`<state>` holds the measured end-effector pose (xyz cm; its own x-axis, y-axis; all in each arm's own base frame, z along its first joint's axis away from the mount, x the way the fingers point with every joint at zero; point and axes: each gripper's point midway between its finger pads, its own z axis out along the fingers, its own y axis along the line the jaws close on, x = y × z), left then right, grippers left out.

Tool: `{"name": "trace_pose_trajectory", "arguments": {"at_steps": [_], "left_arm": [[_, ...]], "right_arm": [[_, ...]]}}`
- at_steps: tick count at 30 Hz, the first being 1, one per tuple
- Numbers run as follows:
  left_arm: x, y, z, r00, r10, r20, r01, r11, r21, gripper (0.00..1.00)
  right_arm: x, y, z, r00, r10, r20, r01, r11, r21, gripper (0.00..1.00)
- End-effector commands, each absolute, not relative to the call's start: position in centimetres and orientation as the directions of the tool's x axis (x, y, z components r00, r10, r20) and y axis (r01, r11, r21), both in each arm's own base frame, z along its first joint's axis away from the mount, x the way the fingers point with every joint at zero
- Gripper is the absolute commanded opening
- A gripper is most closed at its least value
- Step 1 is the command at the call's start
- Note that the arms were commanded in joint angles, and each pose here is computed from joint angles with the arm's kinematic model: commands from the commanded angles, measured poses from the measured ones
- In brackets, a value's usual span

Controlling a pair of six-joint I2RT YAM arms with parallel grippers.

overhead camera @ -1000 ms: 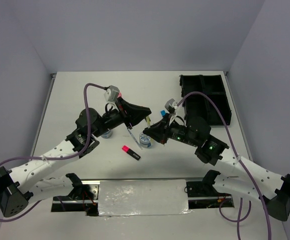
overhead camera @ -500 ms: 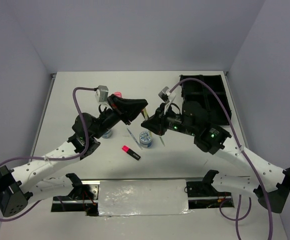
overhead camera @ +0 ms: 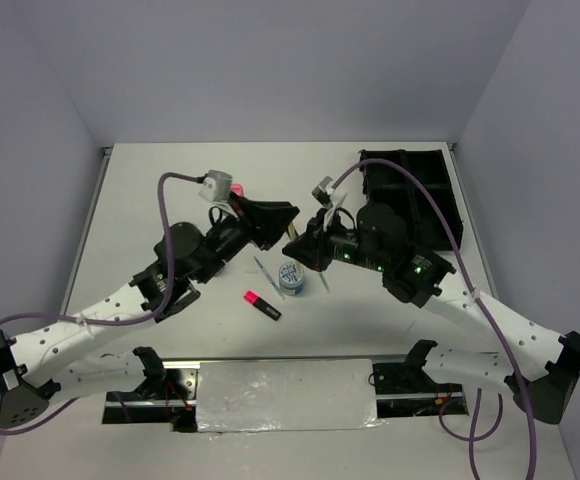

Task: Sort the stationery into containers
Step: Place the pen in the storage box.

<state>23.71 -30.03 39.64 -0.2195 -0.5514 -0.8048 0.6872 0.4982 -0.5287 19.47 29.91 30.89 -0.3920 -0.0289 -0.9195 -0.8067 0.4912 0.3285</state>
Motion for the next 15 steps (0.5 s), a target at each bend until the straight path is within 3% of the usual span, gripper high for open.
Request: {"name": "trace_pose_trajectory", "arguments": {"at_steps": [1, 2, 4, 5, 7, 9, 12, 15], "left_arm": [[25.6, -28.1, 34.5, -0.307, -0.348, -0.886, 0.467, 0.756, -0.458, 0.55], [26.4, -27.3, 37.7, -0.269, -0.387, -0.882, 0.425, 0.774, -0.469, 0.86], [28.0, -23.7, 37.9, -0.255, -0.4, -0.88, 0.217, 0.864, -0.455, 0.99], [28.6, -22.7, 40.9, -0.222, -0.44, -0.87, 0.17, 0.861, -0.479, 0.99], [28.6, -20.6, 41.9, -0.223, -0.42, -0.88, 0.078, 0.892, -0.446, 0.99], [28.2, -20.0, 41.4, -0.24, -0.387, -0.89, 0.068, 0.908, -0.413, 0.99], [27.3, -19.2, 38.3, -0.289, -0.322, -0.902, 0.069, 0.932, -0.355, 0.99], [26.2, -18.8, 34.0, -0.363, -0.263, -0.894, 0.076, 0.948, -0.309, 0.99]], "right_arm": [[22.6, 28.5, 31.2, -0.294, 0.125, -0.948, -0.743, 0.593, 0.309, 0.0], [23.2, 27.8, 29.7, -0.313, 0.111, -0.943, -0.712, 0.629, 0.31, 0.0], [24.4, 25.5, 26.0, -0.383, 0.065, -0.921, -0.623, 0.718, 0.31, 0.0], [26.6, 22.7, 25.0, -0.401, 0.091, -0.911, -0.52, 0.797, 0.308, 0.0], [28.3, 18.7, 22.6, -0.481, 0.142, -0.865, -0.363, 0.866, 0.344, 0.0], [30.8, 12.4, 20.2, -0.543, 0.221, -0.81, -0.083, 0.946, 0.313, 0.0], [33.4, 6.8, 17.8, -0.608, 0.259, -0.75, 0.149, 0.966, 0.213, 0.0], [36.4, 4.7, 15.8, -0.669, 0.267, -0.694, 0.226, 0.962, 0.152, 0.0]]}}
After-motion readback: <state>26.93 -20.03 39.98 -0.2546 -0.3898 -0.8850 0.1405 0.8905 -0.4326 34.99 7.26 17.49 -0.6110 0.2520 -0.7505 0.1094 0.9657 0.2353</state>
